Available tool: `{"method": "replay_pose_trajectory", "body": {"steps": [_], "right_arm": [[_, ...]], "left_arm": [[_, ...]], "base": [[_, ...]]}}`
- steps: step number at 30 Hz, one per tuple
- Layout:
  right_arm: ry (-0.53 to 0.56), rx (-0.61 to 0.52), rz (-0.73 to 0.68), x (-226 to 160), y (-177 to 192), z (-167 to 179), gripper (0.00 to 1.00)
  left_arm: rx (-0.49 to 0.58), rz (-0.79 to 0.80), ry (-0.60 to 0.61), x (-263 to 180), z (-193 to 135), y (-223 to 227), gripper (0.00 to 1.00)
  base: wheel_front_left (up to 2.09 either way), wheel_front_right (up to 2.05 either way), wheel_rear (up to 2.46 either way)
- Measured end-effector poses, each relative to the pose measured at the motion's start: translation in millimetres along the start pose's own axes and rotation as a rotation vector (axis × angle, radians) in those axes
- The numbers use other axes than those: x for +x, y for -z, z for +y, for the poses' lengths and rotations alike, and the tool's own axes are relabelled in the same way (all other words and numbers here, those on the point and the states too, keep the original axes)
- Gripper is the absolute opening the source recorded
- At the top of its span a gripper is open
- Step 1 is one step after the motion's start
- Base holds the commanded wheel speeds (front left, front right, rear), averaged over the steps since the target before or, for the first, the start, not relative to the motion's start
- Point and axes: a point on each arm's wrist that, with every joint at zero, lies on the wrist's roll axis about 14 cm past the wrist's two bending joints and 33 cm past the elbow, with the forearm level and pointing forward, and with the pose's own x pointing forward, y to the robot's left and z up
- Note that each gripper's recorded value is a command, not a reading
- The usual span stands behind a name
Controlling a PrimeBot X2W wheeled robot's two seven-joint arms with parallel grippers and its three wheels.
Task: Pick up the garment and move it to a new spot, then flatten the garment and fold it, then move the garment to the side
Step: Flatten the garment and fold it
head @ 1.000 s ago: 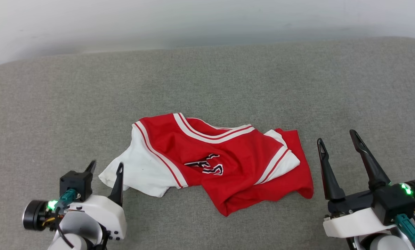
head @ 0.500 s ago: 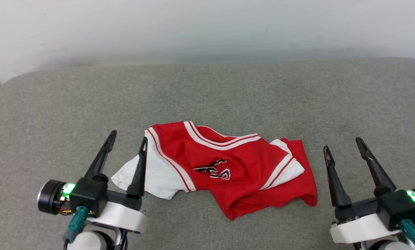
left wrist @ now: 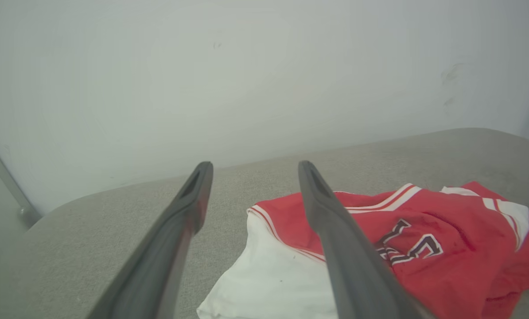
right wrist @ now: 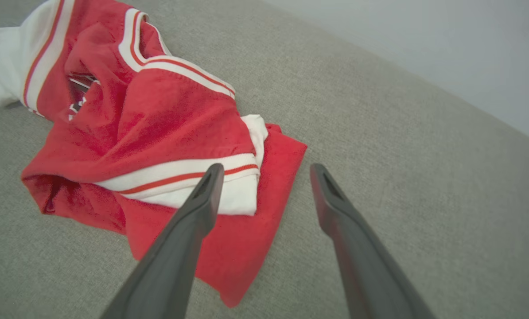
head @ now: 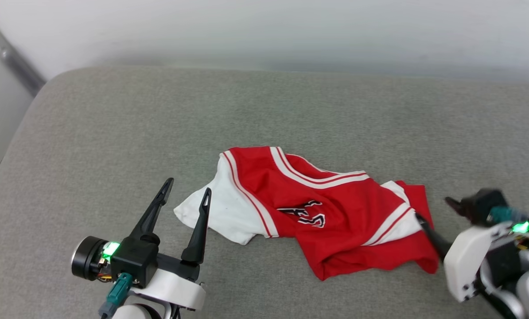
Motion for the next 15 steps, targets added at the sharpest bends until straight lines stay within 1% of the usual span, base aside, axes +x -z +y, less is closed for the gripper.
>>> {"method": "replay_pose_trajectory", "body": {"steps": [3, 6, 9, 12, 15], "right_arm": [[0.0, 0.024, 0.162, 7.6, 12.9, -12.2, 1.0], [-0.036, 0.046, 0.317, 9.0, 31.2, -8.0, 1.0], [-0.042, 0.039, 0.398, 12.9, 34.1, -12.6, 1.0], [-0.042, 0.03, 0.485, 14.6, 45.9, -16.0, 1.0], [-0.068, 0.018, 0.559, 16.4, 59.5, -8.6, 1.0]], "left_arm": [[-0.002, 0.011, -0.016, -3.0, 3.4, 3.3, 1.0], [-0.003, 0.02, -0.035, -5.4, 8.4, 5.7, 1.0], [-0.004, 0.034, -0.043, -7.4, 11.0, 9.9, 1.0], [-0.005, 0.046, -0.056, -8.7, 14.5, 13.4, 1.0], [-0.006, 0.055, -0.073, -9.9, 19.0, 16.3, 1.0]], "base": [[0.0, 0.0, 0.0], [0.0, 0.0, 0.0], [0.0, 0.0, 0.0], [0.0, 0.0, 0.0], [0.0, 0.0, 0.0]]}}
